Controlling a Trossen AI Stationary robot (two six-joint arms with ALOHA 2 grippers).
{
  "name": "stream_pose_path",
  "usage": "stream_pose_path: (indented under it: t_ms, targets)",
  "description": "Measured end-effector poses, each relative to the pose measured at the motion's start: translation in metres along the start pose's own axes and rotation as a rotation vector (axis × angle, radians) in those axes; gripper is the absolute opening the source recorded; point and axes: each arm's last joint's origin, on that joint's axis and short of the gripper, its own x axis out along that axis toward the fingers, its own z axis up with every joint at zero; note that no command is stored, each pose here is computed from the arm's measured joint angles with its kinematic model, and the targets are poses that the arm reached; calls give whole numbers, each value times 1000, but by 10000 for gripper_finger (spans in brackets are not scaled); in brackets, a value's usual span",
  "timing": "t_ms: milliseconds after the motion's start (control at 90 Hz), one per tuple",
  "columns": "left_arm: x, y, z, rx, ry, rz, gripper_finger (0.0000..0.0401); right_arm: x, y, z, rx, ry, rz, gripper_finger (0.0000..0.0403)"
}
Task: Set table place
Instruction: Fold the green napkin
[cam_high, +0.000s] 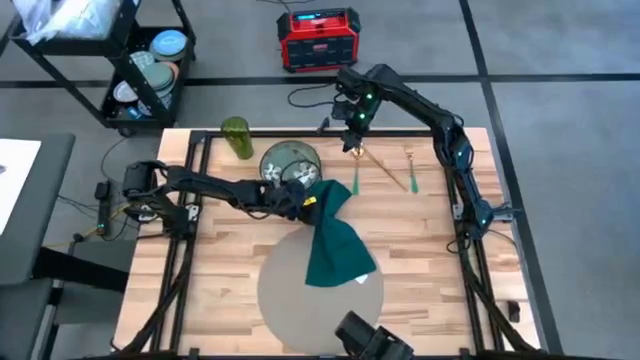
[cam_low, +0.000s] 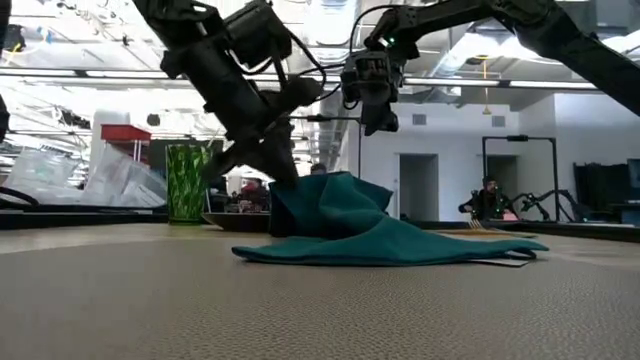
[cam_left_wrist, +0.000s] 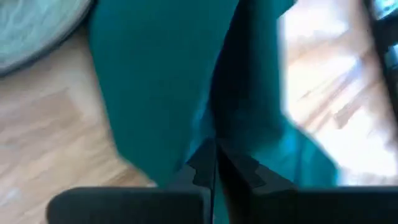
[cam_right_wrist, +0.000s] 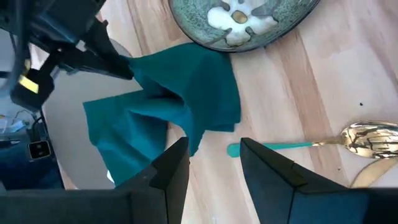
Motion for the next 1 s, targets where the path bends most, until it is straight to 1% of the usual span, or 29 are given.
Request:
stream_pose_path:
  t_ms: [44,156,311,400,511,633,733,789,889,1000]
  targets:
    - [-1,0,0,0,2,4,0,0,0,0,-2,0,0,131]
    - [-2,3,-2,-20,32,52,0,0,0,0,-3,0,0,123]
    - [-5,2,-11,4,42,105,0,0,0,0,-9,1,0,102]
    - [-6,1,-14,-7,-7,134,0,0,0,0,-8,4,1,90]
    - [-7,-4,-12,-6,-98,139,0,0,0,0,-9,3,0,75]
    - [-9,-9,-7,-11,-117,141,0,0,0,0,-11,3,0,61]
    - [-13,-11,-3,-28,-103,182,0,0,0,0,-12,1,-1,52]
    - [-16,-12,-1,-50,-82,206,0,-1,-1,0,-12,-3,-2,48]
    - [-16,-9,3,-128,-13,202,0,-2,-2,0,-9,-6,-3,43]
    - [-16,-10,6,-194,-21,195,0,-2,-4,0,4,-15,-6,43]
